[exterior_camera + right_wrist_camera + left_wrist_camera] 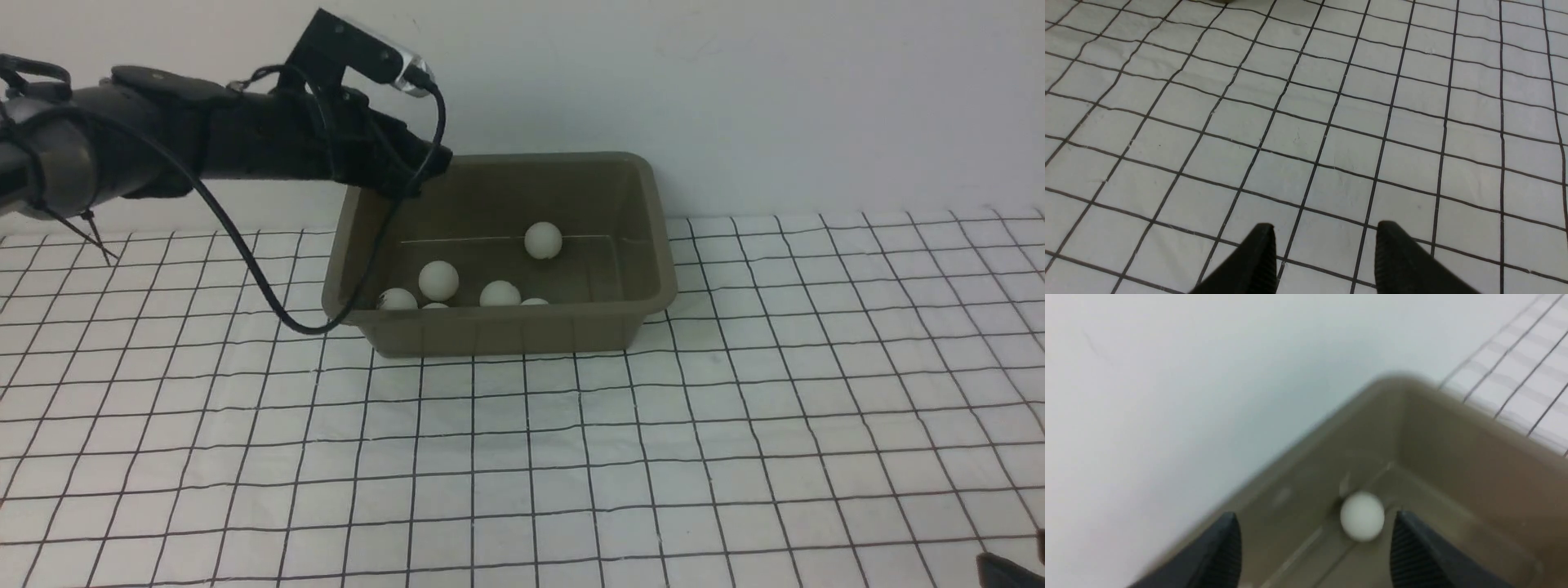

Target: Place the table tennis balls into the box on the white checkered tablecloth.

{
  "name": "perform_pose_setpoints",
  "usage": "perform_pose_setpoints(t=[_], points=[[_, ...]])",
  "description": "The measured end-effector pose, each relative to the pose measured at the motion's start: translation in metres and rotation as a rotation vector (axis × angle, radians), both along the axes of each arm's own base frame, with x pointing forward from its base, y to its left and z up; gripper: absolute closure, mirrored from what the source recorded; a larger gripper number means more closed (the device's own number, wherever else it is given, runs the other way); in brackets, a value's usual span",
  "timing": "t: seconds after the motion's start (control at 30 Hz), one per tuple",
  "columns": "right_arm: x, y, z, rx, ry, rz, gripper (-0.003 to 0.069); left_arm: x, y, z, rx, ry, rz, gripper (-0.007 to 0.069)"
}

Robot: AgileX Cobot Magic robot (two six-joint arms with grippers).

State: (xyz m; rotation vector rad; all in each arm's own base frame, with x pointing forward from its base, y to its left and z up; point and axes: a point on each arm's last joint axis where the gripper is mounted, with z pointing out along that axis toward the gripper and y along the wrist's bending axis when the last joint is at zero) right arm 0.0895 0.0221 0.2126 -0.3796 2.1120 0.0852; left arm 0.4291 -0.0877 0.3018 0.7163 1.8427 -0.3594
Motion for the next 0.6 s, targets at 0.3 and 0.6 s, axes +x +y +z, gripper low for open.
perform_pose_setpoints(t=[0.3, 0.6], points=[[0.000, 0.000, 0.000, 0.000, 0.000, 0.000, 0.0345, -0.085, 0.010, 0.115, 0.076, -0.167, -0.016, 0.0220], [0.000, 0.000, 0.000, 0.000, 0.000, 0.000, 0.0345, -0.134, 0.011, 0.141, 0.076, -0.072, -0.081, 0.0220]])
